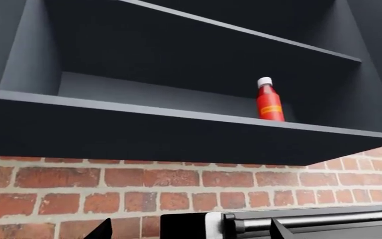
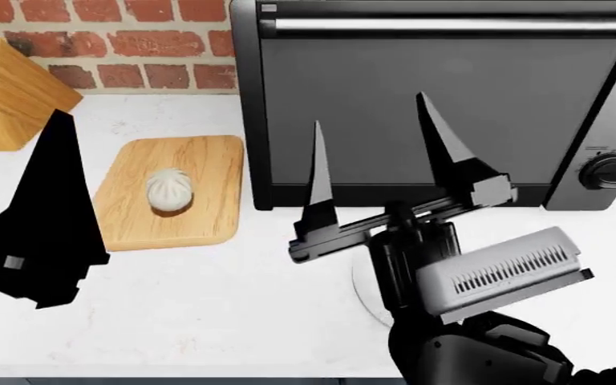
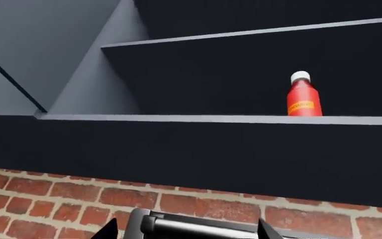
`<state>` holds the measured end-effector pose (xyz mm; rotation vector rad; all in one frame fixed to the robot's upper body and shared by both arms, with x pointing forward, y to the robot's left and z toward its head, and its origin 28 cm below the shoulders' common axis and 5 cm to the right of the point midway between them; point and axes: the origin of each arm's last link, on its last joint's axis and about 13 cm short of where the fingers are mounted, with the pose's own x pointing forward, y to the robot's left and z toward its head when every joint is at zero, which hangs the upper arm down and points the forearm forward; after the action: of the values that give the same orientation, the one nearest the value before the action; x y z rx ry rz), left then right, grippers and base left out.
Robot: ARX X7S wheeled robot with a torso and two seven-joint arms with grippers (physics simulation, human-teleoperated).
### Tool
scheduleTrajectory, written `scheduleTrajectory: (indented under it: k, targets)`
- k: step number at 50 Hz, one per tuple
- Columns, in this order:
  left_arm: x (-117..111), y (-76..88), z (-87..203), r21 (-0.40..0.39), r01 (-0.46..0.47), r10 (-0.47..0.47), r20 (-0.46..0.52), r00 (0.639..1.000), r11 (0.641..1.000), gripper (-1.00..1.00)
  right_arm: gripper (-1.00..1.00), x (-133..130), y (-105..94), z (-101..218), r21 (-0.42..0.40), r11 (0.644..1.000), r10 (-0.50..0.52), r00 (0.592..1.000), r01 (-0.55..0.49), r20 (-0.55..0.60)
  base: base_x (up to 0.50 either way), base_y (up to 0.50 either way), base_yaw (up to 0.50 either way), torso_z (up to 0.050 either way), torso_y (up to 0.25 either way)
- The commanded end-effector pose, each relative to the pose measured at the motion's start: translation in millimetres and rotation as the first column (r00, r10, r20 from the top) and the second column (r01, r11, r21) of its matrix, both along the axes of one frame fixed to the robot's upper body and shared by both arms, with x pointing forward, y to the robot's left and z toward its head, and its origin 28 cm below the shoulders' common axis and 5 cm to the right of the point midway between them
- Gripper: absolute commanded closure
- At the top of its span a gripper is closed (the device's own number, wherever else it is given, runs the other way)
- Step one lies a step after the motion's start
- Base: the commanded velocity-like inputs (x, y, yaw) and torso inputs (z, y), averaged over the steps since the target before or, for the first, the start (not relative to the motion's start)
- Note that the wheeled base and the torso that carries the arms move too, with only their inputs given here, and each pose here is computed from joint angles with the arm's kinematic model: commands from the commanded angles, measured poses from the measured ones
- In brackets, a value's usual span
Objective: Pick the dumpling from the plate and place it on the cutting board. Then pick the condiment bottle from the cabinet and place it next to the cutting board.
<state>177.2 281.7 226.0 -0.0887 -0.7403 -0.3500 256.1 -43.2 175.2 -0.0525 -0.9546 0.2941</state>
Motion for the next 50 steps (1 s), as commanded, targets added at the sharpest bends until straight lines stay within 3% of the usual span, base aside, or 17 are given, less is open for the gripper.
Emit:
scheduleTrajectory:
  k: [1, 14, 28, 50]
  targets:
    - [2.0, 0.5, 0.1, -0.006, 0.0, 0.0, -0.003, 1.0, 1.0, -1.0, -1.0, 0.3, 0.8, 0.1, 0.06, 0.998, 0.027, 0.999, -0.028, 0.024, 0.0, 0.0, 0.0, 0.0, 0.0]
    - [5.5, -1.1, 1.1, -0.004, 0.007, -0.007, -0.004, 1.0, 1.0, -1.0, -1.0, 0.1, 1.0, -0.1, 0.081, 0.996, 0.037, 0.999, -0.038, 0.011, 0.0, 0.0, 0.0, 0.0, 0.0]
    - [7.6, -3.1, 2.4, -0.001, 0.02, -0.02, -0.004, 1.0, 1.0, -1.0, -1.0, 2.3, -0.3, 2.2, 0.021, 0.998, -0.055, 0.983, 0.052, 0.178, 0.0, 0.0, 0.0, 0.0, 0.0]
    - [10.9, -3.5, 7.3, 0.007, 0.03, -0.03, 0.007, 1.0, 1.0, -1.0, -1.0, 3.4, -1.0, 4.0, 0.054, 0.988, -0.153, 0.945, 0.144, 0.29, 0.0, 0.0, 0.0, 0.0, 0.0]
